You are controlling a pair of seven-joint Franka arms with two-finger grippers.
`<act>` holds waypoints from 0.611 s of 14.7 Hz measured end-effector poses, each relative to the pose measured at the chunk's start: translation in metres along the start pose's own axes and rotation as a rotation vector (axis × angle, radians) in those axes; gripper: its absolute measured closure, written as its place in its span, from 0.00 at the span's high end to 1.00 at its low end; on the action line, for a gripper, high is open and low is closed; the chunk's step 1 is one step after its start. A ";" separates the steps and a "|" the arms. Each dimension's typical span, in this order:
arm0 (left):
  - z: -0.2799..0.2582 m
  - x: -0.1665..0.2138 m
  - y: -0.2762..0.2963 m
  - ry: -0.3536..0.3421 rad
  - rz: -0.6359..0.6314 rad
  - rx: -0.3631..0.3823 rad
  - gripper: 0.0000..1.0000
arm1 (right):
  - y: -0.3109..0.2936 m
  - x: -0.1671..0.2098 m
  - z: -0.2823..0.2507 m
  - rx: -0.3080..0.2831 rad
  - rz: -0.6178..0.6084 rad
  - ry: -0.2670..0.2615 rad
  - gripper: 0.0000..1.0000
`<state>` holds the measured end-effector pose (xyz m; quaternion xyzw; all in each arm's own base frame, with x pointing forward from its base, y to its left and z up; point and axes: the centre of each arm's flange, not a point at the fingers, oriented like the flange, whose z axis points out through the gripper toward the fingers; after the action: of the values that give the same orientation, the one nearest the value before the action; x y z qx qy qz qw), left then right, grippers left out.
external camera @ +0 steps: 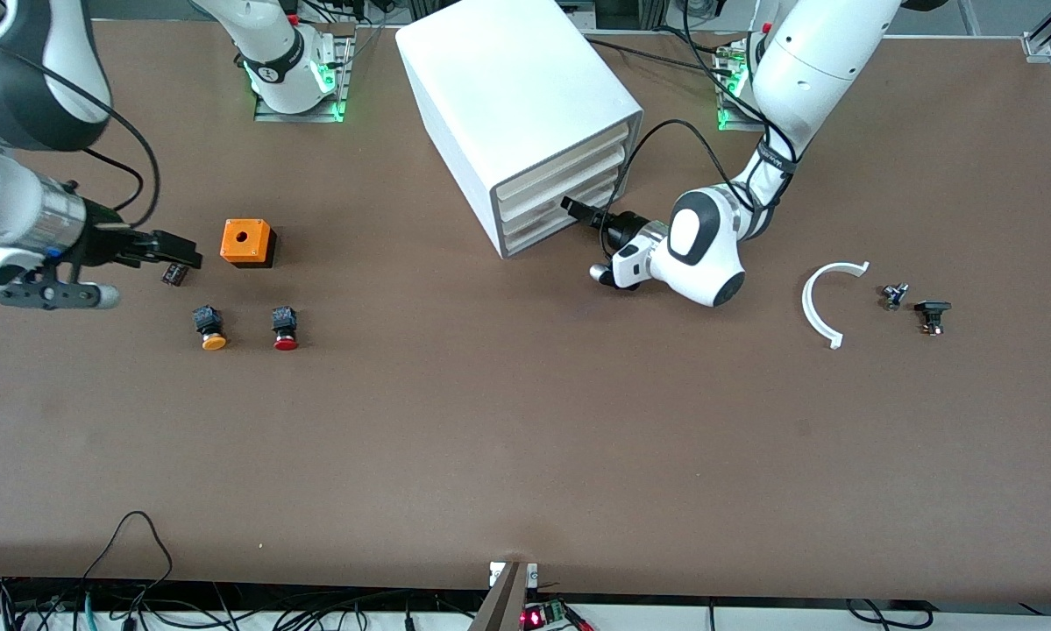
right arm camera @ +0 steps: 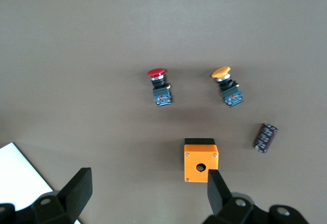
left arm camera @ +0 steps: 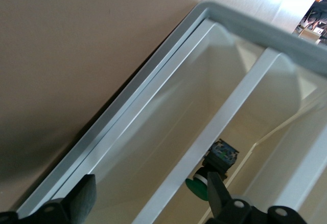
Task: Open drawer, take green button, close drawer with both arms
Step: 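Pull the drawer open with the left gripper while the right gripper approaches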
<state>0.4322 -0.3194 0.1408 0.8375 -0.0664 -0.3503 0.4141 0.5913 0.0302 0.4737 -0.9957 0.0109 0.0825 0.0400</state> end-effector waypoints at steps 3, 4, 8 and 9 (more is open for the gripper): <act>0.015 -0.006 -0.001 -0.025 -0.003 -0.001 0.65 | -0.022 0.009 0.019 -0.011 -0.034 -0.020 1.00; 0.018 -0.007 -0.001 -0.030 -0.006 -0.003 0.65 | -0.028 0.012 0.022 -0.013 -0.043 -0.011 1.00; 0.009 -0.007 0.004 0.017 0.007 -0.015 0.31 | -0.077 0.017 0.027 -0.017 -0.118 0.062 1.00; -0.005 -0.005 0.004 0.063 0.017 -0.006 0.30 | -0.092 0.018 0.028 -0.016 -0.141 0.081 1.00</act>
<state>0.4327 -0.3173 0.1483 0.8463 -0.0595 -0.3205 0.4214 0.6067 0.1242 0.4502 -0.9968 -0.0584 0.0394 0.0371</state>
